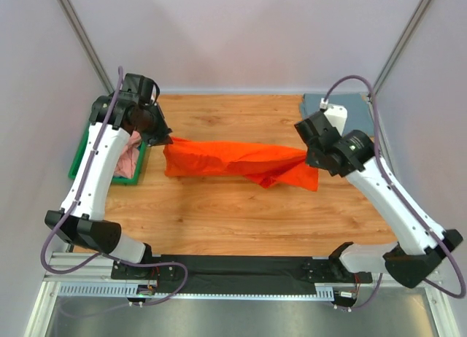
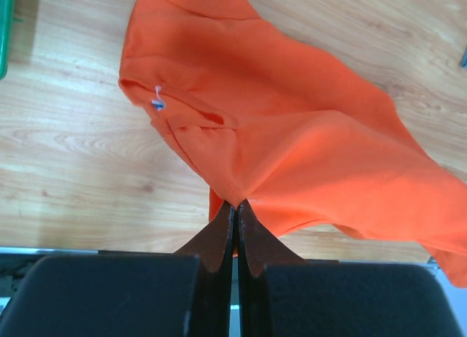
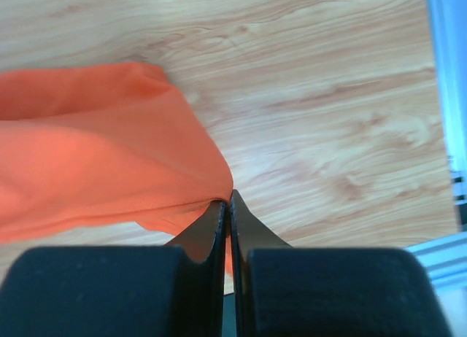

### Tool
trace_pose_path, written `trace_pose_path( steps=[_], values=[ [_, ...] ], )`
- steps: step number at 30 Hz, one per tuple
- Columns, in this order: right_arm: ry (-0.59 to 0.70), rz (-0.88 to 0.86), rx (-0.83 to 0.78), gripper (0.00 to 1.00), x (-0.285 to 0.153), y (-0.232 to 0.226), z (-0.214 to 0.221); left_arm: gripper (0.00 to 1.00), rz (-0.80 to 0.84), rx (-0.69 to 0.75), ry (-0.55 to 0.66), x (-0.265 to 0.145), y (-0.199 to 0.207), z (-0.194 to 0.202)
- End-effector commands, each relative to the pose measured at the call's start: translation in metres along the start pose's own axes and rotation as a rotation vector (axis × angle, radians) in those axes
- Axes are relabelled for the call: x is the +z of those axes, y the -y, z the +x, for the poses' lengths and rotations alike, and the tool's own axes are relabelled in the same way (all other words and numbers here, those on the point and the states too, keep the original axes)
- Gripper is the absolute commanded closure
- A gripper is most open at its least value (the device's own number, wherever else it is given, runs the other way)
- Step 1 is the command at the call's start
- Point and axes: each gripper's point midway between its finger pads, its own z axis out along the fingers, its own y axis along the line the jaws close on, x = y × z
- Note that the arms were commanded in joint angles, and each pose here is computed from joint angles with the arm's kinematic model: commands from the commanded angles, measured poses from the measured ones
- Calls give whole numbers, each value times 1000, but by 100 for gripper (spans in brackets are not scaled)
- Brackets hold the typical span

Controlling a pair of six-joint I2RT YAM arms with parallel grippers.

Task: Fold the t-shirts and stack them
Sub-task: Flatten the tshirt out

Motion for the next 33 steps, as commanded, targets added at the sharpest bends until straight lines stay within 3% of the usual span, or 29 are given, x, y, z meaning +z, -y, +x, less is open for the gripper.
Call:
trace_pose_path(
  steps=[1, 4, 11, 16, 20, 27, 33],
  values=[
    [-182, 299, -397, 100, 2, 65, 25, 100, -62, -10, -25, -1, -14, 7],
    [-144, 329, -393, 100, 13, 70, 2, 100, -91, -28, 1, 7, -20, 1],
    [-20, 422, -274, 100, 36, 86, -93, 100, -70, -65, -78, 42, 5, -15],
    [8, 432, -305, 100, 25, 76, -101, 100, -89, -50, -46, 28, 6, -26],
    [-52, 404, -304, 100, 26, 77, -64, 100, -93, -57, -51, 31, -7, -9],
    [-420, 190, -390, 100, 36, 44, 89, 100, -237, -41, -243, 75, -66, 66],
    [-389, 121, -402, 98, 49, 25, 89, 100, -243, -53, -247, 86, -68, 70]
  ],
)
